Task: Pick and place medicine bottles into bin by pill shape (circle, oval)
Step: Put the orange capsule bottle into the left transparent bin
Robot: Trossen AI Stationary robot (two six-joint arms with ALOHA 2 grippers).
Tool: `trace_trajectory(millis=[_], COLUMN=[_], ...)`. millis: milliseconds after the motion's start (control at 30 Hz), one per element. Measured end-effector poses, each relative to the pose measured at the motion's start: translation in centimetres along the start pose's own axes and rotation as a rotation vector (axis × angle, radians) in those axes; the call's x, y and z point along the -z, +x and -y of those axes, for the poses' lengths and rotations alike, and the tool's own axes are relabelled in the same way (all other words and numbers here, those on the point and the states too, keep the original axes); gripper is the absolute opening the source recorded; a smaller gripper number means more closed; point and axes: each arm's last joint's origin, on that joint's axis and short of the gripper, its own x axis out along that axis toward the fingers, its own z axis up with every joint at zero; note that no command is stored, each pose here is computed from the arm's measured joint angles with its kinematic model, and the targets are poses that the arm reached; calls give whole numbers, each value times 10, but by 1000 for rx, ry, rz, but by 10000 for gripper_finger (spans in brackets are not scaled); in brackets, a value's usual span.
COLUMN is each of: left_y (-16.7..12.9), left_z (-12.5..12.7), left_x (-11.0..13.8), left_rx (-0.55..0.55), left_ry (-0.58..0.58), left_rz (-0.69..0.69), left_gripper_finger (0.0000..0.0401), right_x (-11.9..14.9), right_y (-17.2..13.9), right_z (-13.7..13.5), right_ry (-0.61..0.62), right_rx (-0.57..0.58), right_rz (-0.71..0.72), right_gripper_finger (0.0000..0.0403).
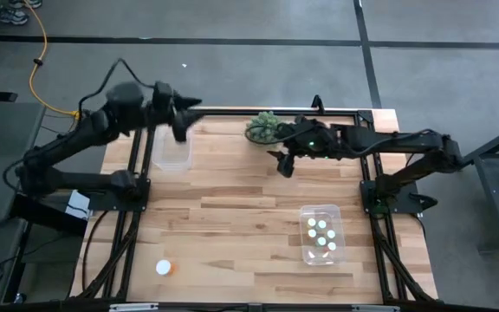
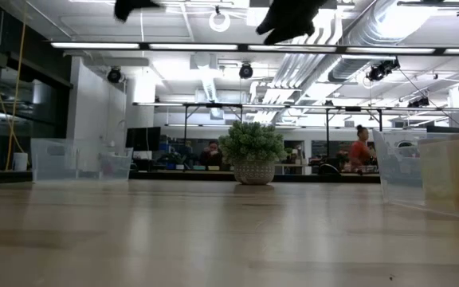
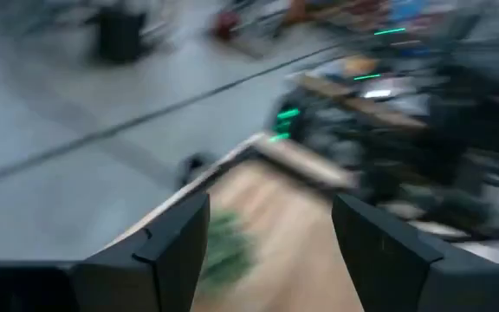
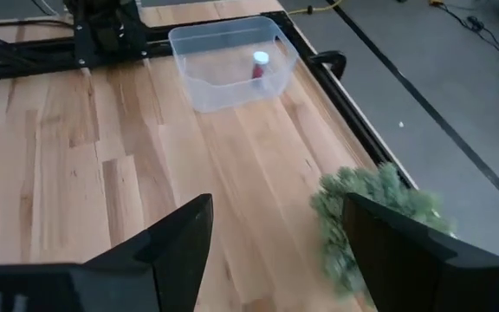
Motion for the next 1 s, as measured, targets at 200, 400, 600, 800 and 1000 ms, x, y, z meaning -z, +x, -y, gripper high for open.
trace_trajectory(millis=[200, 400, 600, 800, 1000], left_y=[4, 10, 10, 9, 9], left_z=[62, 84, 90, 91, 91], left_x=[28, 80, 99, 100, 100], left_rx=[341, 401, 418, 425, 424], left_ry=[76, 66, 136, 172, 167], left_rz=[225, 253, 210, 216, 211], left_gripper_finger=[234, 234, 234, 234, 234], right_x=[16, 46, 61, 63, 63], right_y=[-25, -44, -49, -48, -48], right_z=[1, -11, -17, -17, -17], right_ry=[116, 291, 271, 246, 246], right_rx=[-69, -225, -253, -248, -248], right_rz=[96, 357, 502, 504, 504], right_gripper_finger=[252, 252, 252, 252, 252])
